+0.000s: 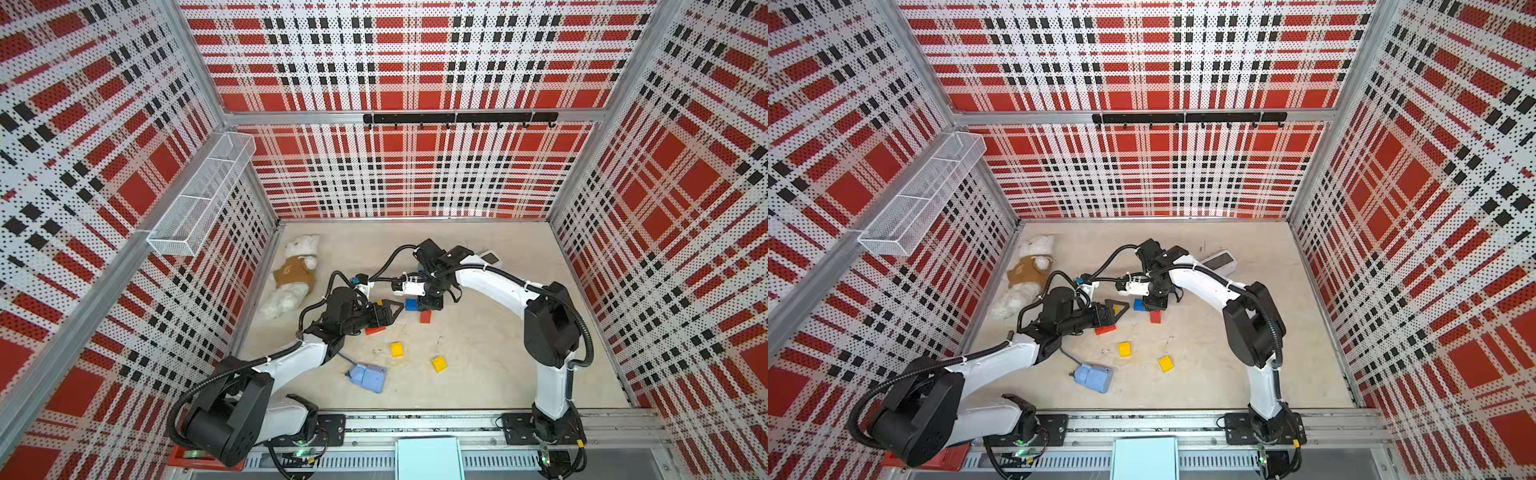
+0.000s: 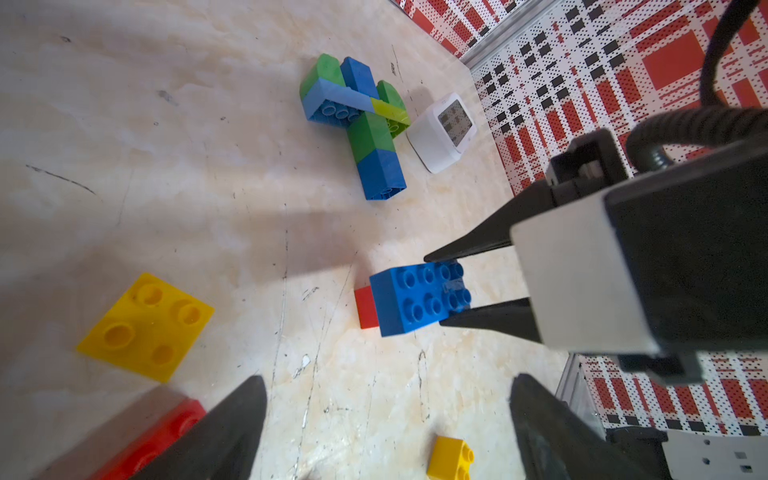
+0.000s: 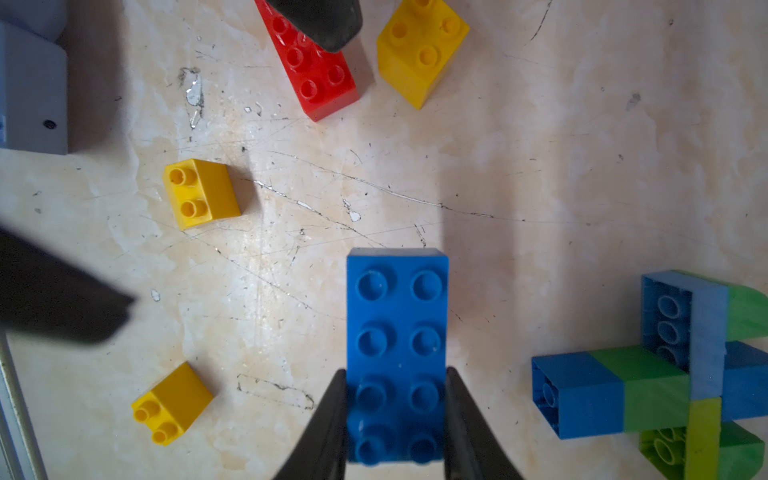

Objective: Assemble a fork with lego
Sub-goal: Assemble the lego brick with the lego brick.

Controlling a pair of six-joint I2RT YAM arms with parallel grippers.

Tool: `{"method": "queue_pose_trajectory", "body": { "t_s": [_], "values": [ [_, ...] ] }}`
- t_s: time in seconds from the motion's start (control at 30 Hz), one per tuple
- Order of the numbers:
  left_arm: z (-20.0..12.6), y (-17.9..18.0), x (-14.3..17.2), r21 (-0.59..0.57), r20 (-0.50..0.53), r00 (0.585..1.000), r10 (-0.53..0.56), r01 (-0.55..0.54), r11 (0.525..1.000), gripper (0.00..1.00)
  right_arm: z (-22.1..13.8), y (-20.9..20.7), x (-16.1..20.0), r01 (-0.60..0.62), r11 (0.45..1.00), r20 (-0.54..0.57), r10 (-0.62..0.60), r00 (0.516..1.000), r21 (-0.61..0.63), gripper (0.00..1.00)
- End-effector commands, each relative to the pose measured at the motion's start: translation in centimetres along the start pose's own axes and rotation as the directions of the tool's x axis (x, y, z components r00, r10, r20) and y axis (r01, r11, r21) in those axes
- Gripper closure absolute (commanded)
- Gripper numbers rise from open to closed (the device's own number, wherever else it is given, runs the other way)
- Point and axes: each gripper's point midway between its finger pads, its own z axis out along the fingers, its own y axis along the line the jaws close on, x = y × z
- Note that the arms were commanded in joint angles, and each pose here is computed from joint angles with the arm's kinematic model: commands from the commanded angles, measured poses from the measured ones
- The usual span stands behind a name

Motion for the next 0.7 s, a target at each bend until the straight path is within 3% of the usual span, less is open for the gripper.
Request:
{"method": "queue_pose_trajectory", "body": {
  "t_s": [0.0,0.5,0.67],
  "values": [
    [0.1,-0.5,-0.9,0.0,0.018,1.0,0.024,-0.024,1.0,0.06,2.0,1.2,2.9,-0.042,0.999,-0.107,0.04,0.993,-0.015,1.0],
    [0.2,-0.5,-1.2,-0.001,0.02,1.0,0.024,-0.024,1.0,0.07,5.4,5.2,8.0,-0.191,0.98,-0.235,0.171,0.957,-0.063,1.0],
    [0.2,-0.6,-1.3,0.002,0.019,1.0,0.025,-0.025,1.0,0.07,5.5,5.0,7.9,-0.239,0.97,-0.237,0.221,0.946,-0.048,1.0]
  ]
}}
